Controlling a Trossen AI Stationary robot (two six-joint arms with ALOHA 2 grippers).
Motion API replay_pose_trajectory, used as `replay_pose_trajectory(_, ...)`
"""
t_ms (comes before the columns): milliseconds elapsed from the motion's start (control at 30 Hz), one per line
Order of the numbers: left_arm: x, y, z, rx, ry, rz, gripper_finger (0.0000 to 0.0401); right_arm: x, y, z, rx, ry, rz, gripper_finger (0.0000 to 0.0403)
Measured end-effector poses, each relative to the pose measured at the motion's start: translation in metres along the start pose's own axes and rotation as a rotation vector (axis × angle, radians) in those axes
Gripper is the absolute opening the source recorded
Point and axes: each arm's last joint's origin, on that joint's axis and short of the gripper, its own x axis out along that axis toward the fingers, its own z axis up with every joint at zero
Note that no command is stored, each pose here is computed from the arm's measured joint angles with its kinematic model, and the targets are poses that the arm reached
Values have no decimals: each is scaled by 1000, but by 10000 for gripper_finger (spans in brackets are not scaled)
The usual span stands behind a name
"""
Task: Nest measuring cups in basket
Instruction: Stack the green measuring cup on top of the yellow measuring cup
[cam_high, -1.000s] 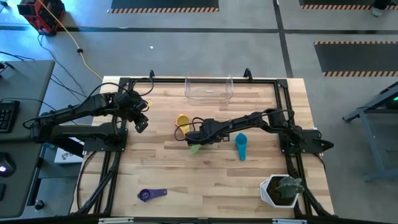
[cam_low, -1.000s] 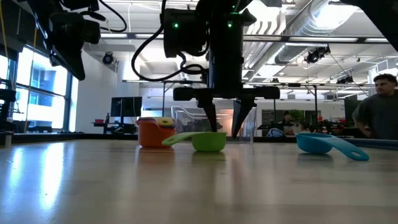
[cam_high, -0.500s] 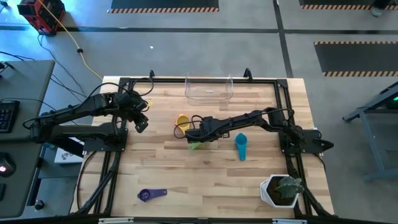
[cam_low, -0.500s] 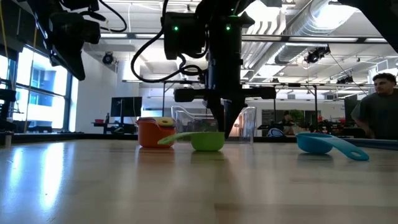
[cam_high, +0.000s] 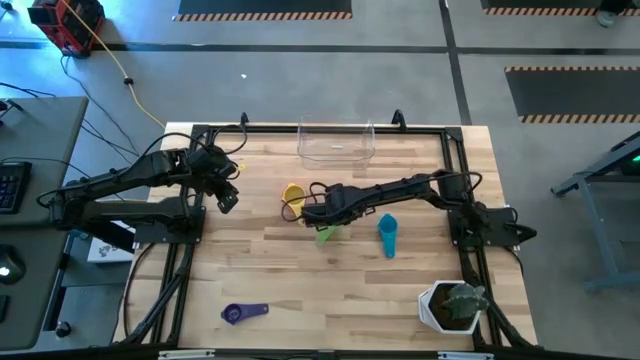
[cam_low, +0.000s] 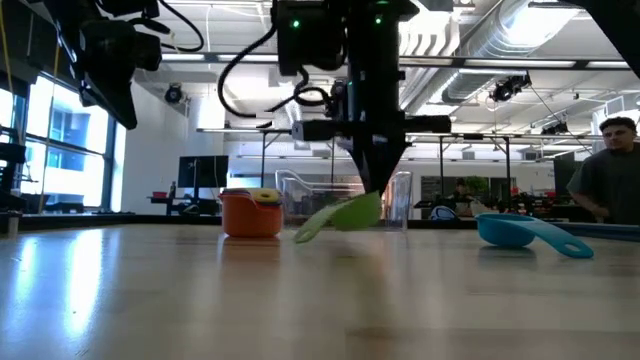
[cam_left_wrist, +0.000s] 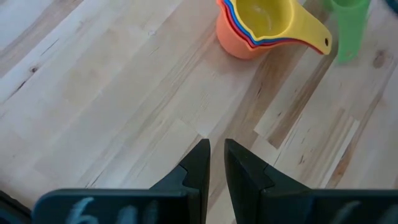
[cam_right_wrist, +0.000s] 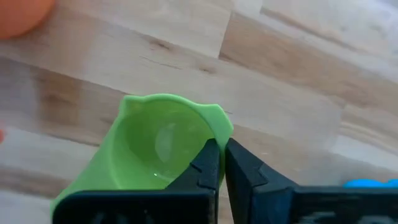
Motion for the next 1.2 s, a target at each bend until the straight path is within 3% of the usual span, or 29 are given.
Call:
replay_pose_trajectory(500, 0, 0, 0, -29, -1, -1, 37, -48, -28, 40, -270, -73, 138, 0)
replay_pose_trajectory(733, 0, 0, 0, -35, -2, -1, 37, -59, -28, 68, -452, -203, 289, 0)
replay_pose_trajectory(967, 0, 0, 0, -121, -4, -2, 37, -62, -17, 102, -664, -354, 535, 0)
replay_pose_trajectory(1200, 0, 0, 0, -216, -4, -3, 37, -57, -12, 124, -820, -471, 639, 0)
